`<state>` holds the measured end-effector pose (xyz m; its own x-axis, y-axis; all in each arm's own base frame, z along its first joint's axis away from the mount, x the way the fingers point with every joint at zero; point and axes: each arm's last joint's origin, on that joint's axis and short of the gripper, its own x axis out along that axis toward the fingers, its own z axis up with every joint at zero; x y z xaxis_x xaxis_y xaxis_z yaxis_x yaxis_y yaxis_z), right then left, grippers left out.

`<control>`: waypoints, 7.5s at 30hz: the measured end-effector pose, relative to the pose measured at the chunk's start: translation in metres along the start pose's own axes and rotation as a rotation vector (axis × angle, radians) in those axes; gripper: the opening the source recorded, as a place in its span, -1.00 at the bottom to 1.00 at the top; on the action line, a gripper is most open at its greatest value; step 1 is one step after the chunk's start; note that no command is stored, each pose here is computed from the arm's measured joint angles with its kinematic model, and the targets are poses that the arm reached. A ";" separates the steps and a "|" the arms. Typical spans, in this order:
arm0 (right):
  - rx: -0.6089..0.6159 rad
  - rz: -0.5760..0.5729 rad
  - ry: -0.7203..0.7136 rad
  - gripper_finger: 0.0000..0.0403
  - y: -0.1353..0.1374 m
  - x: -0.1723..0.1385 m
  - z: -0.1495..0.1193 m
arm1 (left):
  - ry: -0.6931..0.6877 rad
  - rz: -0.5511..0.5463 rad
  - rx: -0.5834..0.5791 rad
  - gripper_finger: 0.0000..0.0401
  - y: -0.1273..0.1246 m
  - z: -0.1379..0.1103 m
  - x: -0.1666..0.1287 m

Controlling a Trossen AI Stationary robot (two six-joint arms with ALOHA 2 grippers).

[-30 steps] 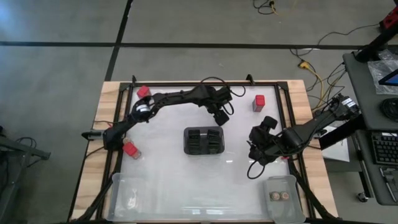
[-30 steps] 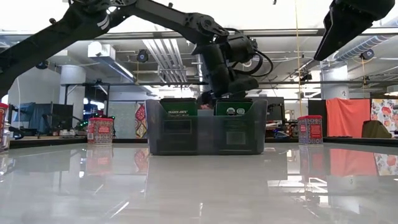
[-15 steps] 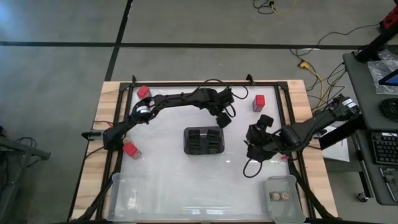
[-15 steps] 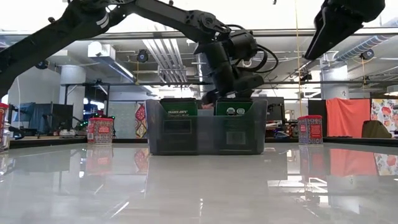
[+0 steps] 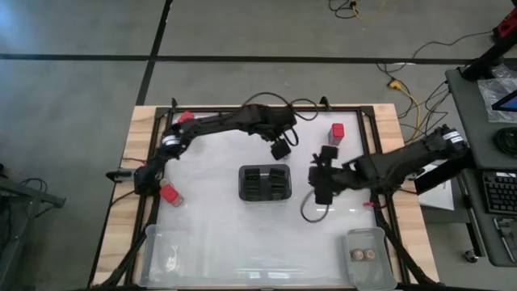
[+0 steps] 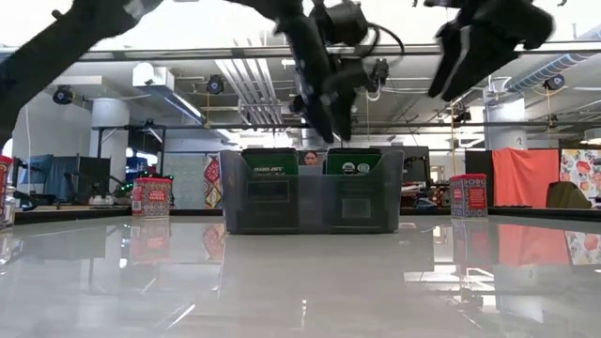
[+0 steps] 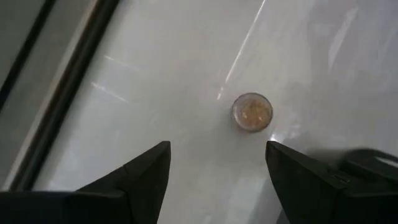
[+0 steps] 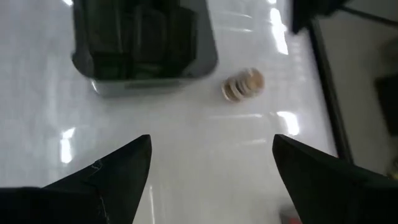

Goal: Sort spices by type
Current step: Put the brown seasoning bottle into the gray bin

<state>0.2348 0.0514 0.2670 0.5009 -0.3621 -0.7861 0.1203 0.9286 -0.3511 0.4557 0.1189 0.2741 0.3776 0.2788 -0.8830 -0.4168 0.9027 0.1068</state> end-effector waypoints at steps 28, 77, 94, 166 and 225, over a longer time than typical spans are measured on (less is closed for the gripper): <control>0.599 0.020 0.346 0.54 -0.126 0.148 0.068 | -0.575 -0.112 -0.135 0.23 0.027 -0.213 -0.049; 1.101 0.079 0.606 0.08 -0.131 0.212 0.049 | -0.776 -0.056 0.063 0.23 0.030 -0.283 -0.020; 1.097 0.082 0.643 0.20 -0.135 0.202 0.055 | -0.772 -0.056 0.064 0.23 0.030 -0.284 -0.020; 1.287 0.029 1.093 -0.14 0.164 -0.116 -0.025 | -0.966 -0.093 -0.024 0.23 0.031 -0.271 -0.035; 1.270 0.172 1.163 0.07 0.203 -0.046 -0.087 | -0.976 -0.093 -0.024 0.23 0.031 -0.270 -0.036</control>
<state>0.1621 0.2499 0.1875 -0.1821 0.4064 -0.8953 0.9684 0.2317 -0.0917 0.2057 0.0488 0.1855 0.9232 0.3649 -0.1207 -0.3631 0.9310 0.0369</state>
